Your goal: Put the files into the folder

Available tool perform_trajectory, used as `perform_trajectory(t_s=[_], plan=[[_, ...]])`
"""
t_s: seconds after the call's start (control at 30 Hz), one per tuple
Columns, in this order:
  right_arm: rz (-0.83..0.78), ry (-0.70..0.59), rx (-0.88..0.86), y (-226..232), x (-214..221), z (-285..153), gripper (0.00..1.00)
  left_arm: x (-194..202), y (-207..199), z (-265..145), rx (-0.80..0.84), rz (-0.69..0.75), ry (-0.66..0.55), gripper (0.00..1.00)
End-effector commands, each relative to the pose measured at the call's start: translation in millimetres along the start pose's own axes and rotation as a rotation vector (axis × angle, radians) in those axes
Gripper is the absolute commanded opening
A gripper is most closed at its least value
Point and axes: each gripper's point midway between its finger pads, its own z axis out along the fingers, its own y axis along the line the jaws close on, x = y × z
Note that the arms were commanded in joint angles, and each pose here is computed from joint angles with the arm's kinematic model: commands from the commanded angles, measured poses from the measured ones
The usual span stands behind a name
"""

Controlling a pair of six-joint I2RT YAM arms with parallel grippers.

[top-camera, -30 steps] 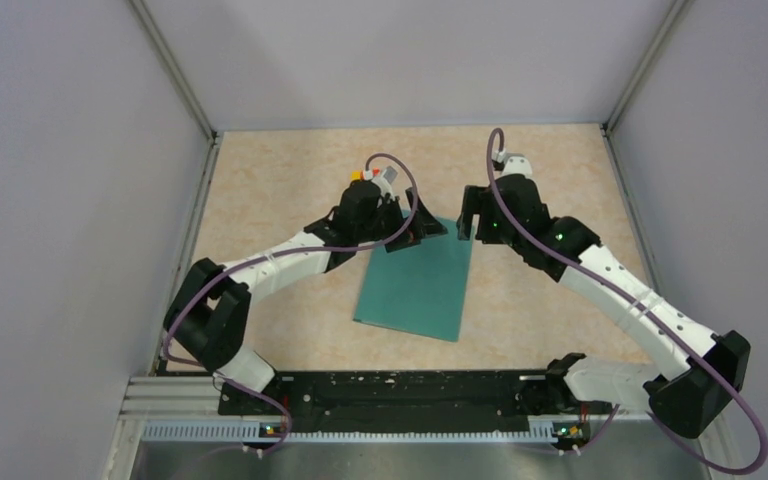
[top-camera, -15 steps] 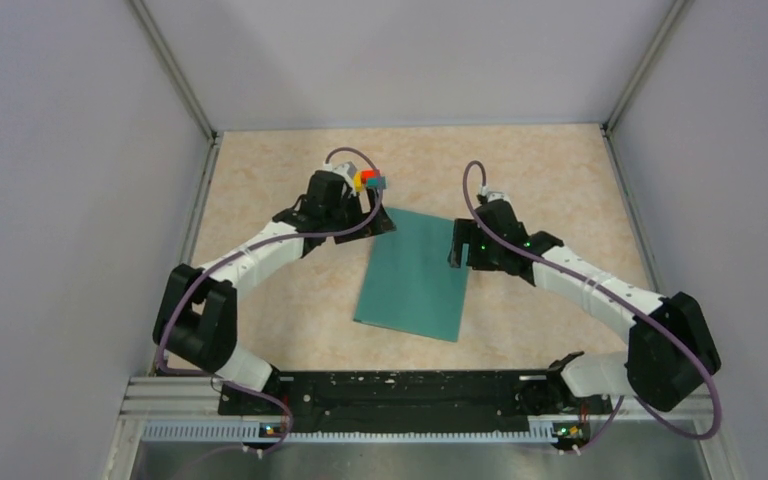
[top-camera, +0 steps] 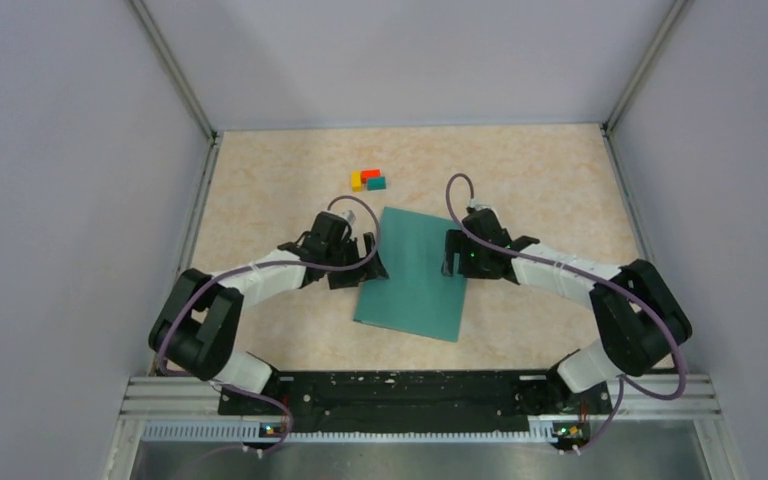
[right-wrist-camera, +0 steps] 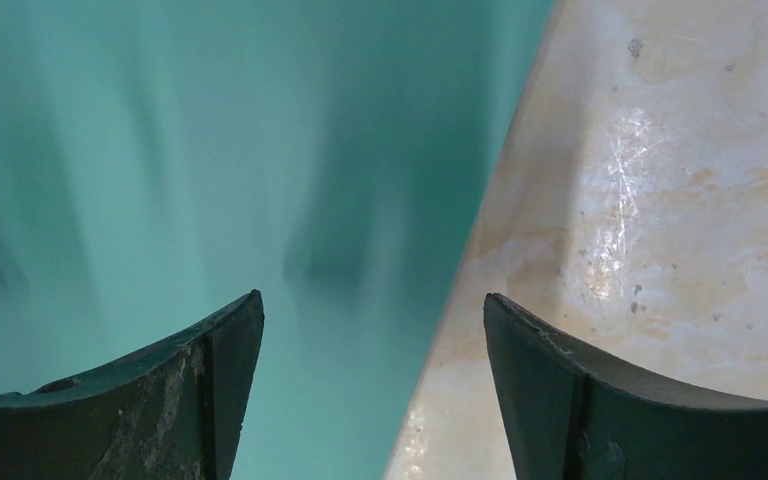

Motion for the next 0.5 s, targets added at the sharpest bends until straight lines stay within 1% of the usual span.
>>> perform_trajectory(t_s=[0.0, 0.07, 0.27, 0.37, 0.43, 0.47], plan=[[-0.008, -0.08, -0.036, 16, -33, 5, 0.8, -5, -19, -22, 0.086, -0.031, -0.118, 0.93], [-0.012, -0.086, -0.039, 20, -40, 7, 0.8, 1, -24, -27, 0.117, -0.044, -0.132, 0.93], [-0.019, -0.114, -0.027, 24, -56, 3, 0.8, 8, -34, -36, 0.132, -0.046, -0.146, 0.93], [-0.029, -0.132, -0.013, 24, -63, -6, 0.81, -1, -33, -50, 0.092, -0.04, -0.196, 0.94], [-0.035, -0.147, -0.015, 25, -70, -14, 0.83, -10, -31, -63, 0.052, -0.013, -0.24, 0.98], [-0.035, -0.155, -0.025, 28, -73, -18, 0.84, -14, -28, -71, 0.024, 0.006, -0.254, 0.98]])
